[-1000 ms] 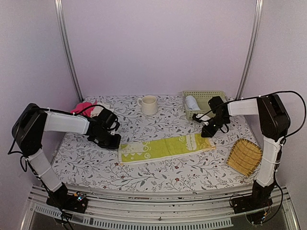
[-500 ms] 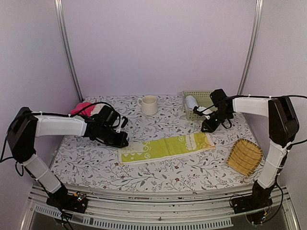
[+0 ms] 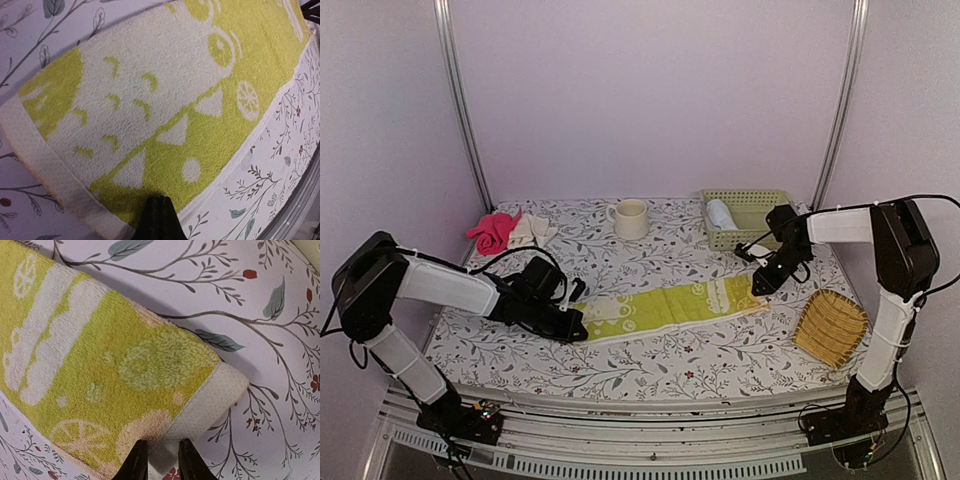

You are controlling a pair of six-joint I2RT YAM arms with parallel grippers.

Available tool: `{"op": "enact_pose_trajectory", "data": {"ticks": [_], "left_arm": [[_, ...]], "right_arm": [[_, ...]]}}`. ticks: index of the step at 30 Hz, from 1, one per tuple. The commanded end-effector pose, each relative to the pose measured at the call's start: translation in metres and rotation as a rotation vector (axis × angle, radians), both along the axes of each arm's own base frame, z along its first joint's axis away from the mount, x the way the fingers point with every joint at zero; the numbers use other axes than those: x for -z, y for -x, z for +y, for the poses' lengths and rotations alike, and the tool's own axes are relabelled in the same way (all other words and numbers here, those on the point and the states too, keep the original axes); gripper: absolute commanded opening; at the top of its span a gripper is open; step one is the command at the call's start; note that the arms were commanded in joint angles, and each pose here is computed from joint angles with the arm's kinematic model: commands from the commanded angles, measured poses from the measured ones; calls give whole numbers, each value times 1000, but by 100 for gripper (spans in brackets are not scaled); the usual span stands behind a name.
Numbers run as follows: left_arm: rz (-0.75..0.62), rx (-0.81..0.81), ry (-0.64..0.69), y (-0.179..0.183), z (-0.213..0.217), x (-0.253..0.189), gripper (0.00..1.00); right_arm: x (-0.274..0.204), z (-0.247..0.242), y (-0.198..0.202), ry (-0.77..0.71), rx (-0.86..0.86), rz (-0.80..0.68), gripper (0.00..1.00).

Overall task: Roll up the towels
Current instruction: Adjust the towel at the center of the board.

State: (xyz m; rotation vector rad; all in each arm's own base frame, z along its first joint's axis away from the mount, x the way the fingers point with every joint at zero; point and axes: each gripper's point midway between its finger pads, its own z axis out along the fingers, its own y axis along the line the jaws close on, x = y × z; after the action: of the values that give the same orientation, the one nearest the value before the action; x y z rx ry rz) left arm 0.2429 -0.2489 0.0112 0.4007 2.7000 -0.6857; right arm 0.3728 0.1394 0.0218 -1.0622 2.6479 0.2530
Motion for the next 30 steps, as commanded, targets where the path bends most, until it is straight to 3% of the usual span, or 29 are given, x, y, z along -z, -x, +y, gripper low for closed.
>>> {"op": "enact_pose_trajectory", "data": {"ticks": [1, 7, 14, 19, 22, 26, 30], "left_arm": [[145, -18, -40, 41, 15, 30, 0], [65, -37, -60, 33, 21, 13, 0], [-203, 14, -87, -26, 1, -72, 0], [-404, 70, -102, -72, -19, -136, 25], [-517, 101, -140, -106, -31, -171, 33], [-506, 102, -155, -133, -38, -182, 34], [-474, 150, -40, -139, -59, -196, 34]], "right_arm": [[21, -20, 0, 53, 32, 38, 25], [3, -13, -10, 18, 34, 14, 25], [-60, -4, -13, -63, 5, -116, 32], [-85, -9, -12, -94, 54, -160, 41], [-92, -20, -10, -96, 100, -149, 46], [-86, -29, -5, -100, 151, -105, 47], [-68, -33, 3, -101, 174, -36, 44]]}}
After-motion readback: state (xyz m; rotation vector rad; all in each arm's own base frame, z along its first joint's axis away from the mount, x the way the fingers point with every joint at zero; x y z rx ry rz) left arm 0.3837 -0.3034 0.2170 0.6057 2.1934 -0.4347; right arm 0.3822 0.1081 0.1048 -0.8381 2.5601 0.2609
